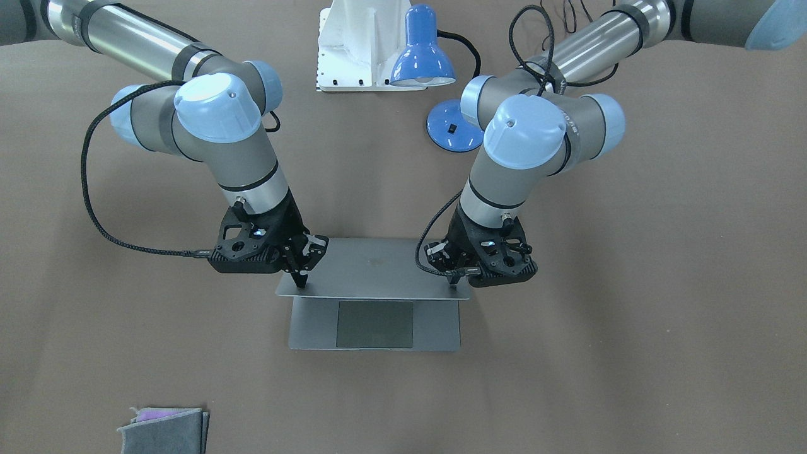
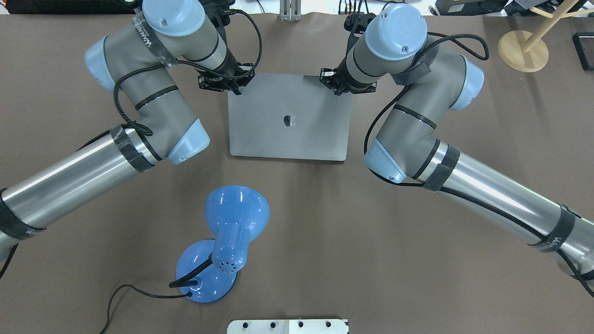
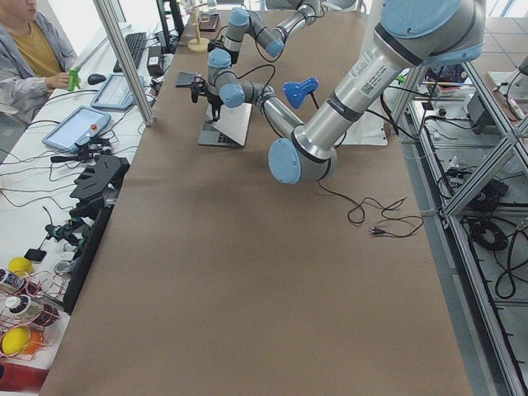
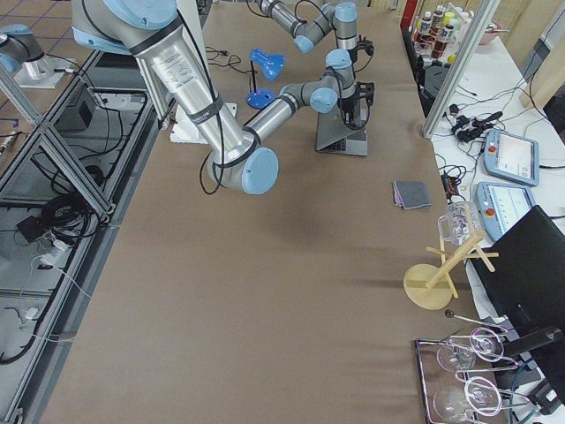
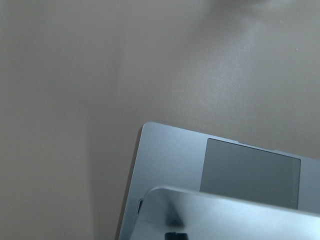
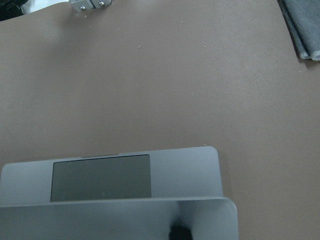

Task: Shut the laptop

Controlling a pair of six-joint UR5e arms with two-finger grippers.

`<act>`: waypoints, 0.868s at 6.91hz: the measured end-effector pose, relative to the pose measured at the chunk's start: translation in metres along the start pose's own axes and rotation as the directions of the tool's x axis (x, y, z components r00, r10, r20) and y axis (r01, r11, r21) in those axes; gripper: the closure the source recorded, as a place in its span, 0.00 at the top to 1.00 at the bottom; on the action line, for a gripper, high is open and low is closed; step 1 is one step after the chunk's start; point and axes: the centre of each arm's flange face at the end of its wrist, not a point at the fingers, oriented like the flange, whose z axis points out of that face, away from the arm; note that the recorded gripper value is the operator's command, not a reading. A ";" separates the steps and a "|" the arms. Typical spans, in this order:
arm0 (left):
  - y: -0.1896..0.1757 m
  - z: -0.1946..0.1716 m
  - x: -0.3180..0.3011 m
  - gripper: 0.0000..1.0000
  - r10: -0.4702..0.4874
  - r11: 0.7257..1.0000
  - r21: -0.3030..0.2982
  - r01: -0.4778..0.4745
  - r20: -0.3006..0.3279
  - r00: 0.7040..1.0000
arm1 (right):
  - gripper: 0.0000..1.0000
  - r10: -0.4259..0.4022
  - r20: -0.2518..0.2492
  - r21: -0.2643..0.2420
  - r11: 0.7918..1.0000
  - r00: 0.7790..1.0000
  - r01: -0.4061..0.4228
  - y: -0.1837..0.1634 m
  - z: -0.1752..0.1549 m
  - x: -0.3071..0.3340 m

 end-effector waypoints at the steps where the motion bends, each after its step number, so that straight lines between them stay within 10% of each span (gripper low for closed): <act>1: -0.007 0.017 -0.006 0.00 0.000 1.000 0.012 0.000 0.002 1.000 | 0.00 0.005 -0.013 -0.014 1.000 1.000 -0.005 -0.005 0.011 -0.005; 6: -0.019 0.075 -0.011 0.00 0.002 1.000 0.016 -0.002 0.029 1.000 | 0.00 0.019 -0.013 -0.104 0.994 1.000 -0.020 -0.028 0.071 0.000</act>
